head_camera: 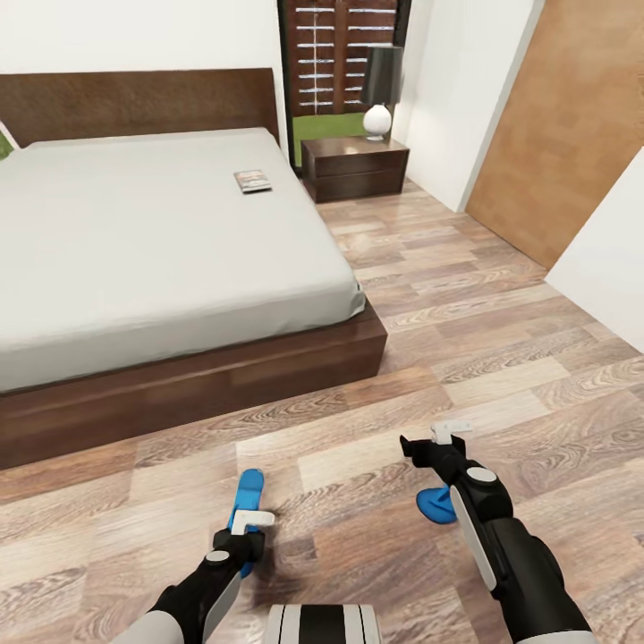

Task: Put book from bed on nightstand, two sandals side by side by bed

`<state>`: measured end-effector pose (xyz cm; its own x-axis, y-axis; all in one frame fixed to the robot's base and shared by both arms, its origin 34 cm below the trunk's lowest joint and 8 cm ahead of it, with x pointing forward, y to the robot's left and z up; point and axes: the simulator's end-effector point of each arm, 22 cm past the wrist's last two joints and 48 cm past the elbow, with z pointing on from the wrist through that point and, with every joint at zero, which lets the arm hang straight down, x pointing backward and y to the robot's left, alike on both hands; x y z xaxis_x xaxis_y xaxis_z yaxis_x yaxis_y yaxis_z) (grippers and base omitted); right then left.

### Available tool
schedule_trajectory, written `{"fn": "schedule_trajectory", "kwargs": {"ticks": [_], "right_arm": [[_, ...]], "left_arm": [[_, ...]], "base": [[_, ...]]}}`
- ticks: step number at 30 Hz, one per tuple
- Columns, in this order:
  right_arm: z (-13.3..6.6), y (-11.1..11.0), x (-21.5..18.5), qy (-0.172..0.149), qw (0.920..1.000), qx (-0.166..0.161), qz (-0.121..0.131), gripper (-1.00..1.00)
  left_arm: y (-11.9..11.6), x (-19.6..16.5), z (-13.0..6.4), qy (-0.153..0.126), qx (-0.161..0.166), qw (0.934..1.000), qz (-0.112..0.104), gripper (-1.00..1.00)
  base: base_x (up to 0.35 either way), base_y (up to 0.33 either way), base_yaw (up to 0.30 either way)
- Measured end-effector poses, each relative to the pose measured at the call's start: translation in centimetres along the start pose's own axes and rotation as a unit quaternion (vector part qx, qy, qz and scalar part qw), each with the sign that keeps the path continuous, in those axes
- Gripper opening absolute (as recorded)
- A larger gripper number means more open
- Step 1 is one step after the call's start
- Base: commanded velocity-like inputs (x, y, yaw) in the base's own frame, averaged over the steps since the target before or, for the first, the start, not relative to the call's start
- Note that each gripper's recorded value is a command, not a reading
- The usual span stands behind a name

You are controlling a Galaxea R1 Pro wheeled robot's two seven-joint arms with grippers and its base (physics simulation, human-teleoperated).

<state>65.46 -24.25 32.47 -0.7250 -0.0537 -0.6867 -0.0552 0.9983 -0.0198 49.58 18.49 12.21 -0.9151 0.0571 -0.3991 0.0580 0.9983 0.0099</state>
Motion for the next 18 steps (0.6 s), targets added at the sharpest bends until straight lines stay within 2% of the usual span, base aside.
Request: {"fn": "schedule_trajectory", "kwargs": {"ticks": [5,9,18], "right_arm": [[-0.2,0.1,0.3,0.005,1.0,0.0,-0.001,1.0],[0.3,0.0,2.4,0.019,0.9998,0.001,-0.001,1.0],[0.3,-0.3,3.7,0.025,0.9997,0.004,0.0,1.0]], "left_arm": [[0.2,-1.0,-0.5,-0.01,-0.002,1.0,0.001,-1.0],[0.6,-1.7,-0.9,-0.016,-0.004,0.9999,-0.001,-1.0],[1.1,-3.5,-1.9,-0.036,-0.008,0.9993,-0.003,-1.0]], "base": [[0.0,0.0,0.0],[0.0,0.0,0.0],[0.0,0.0,0.0]]}}
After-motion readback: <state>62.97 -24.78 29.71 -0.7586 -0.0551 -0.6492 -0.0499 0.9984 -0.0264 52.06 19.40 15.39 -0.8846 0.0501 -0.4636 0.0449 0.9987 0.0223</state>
